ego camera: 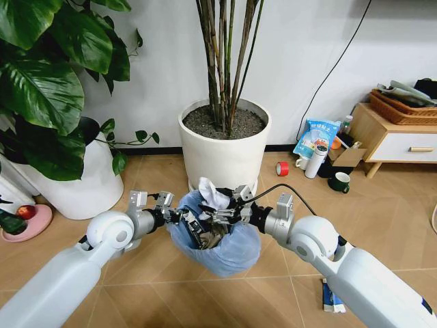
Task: Pick up the trash bin and place the garbage on the floor into it.
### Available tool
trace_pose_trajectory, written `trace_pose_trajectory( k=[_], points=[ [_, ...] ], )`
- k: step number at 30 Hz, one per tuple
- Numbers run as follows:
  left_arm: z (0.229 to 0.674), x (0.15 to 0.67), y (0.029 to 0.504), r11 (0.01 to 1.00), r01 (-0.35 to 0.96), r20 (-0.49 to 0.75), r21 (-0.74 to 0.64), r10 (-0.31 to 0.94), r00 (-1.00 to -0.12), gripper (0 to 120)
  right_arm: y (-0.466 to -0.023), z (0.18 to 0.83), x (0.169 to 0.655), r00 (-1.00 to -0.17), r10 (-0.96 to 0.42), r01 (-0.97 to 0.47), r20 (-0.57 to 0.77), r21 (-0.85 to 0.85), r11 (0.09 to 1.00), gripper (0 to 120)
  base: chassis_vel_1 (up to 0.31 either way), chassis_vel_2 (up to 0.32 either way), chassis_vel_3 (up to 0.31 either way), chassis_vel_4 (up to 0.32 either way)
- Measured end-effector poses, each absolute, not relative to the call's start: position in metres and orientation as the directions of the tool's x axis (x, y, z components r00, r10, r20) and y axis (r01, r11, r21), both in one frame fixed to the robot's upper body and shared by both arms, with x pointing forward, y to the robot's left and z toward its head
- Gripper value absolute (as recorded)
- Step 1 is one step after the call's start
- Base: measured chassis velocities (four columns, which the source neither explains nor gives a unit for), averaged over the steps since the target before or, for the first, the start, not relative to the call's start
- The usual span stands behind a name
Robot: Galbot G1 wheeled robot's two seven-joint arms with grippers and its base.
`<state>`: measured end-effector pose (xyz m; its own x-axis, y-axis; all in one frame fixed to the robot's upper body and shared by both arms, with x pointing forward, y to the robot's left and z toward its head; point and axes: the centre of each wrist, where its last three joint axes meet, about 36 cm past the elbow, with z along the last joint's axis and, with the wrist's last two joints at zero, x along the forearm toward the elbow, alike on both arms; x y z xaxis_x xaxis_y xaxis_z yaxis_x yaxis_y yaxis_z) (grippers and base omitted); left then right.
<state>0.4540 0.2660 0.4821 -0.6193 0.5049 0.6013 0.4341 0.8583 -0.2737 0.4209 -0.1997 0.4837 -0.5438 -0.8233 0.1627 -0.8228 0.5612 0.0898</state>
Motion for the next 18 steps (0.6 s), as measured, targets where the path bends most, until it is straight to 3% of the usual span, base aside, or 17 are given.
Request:
trace_pose_trajectory(
  k=[7,18],
  points=[
    [0.482,0.454,0.267,0.859,0.433,0.602,-0.273,0.504,-0.62,0,-0.202,0.488,0.422,-0.557,-0.817,-0.817,0.147,0.083,0.571,100,0.0,0.0,0.0,0.0],
    [0.478,0.451,0.284,0.879,0.407,0.605,-0.248,0.468,-0.644,0,-0.263,0.498,0.413,-0.785,-0.602,-0.604,0.147,0.03,0.796,100,0.0,0.0,0.0,0.0]
  ],
)
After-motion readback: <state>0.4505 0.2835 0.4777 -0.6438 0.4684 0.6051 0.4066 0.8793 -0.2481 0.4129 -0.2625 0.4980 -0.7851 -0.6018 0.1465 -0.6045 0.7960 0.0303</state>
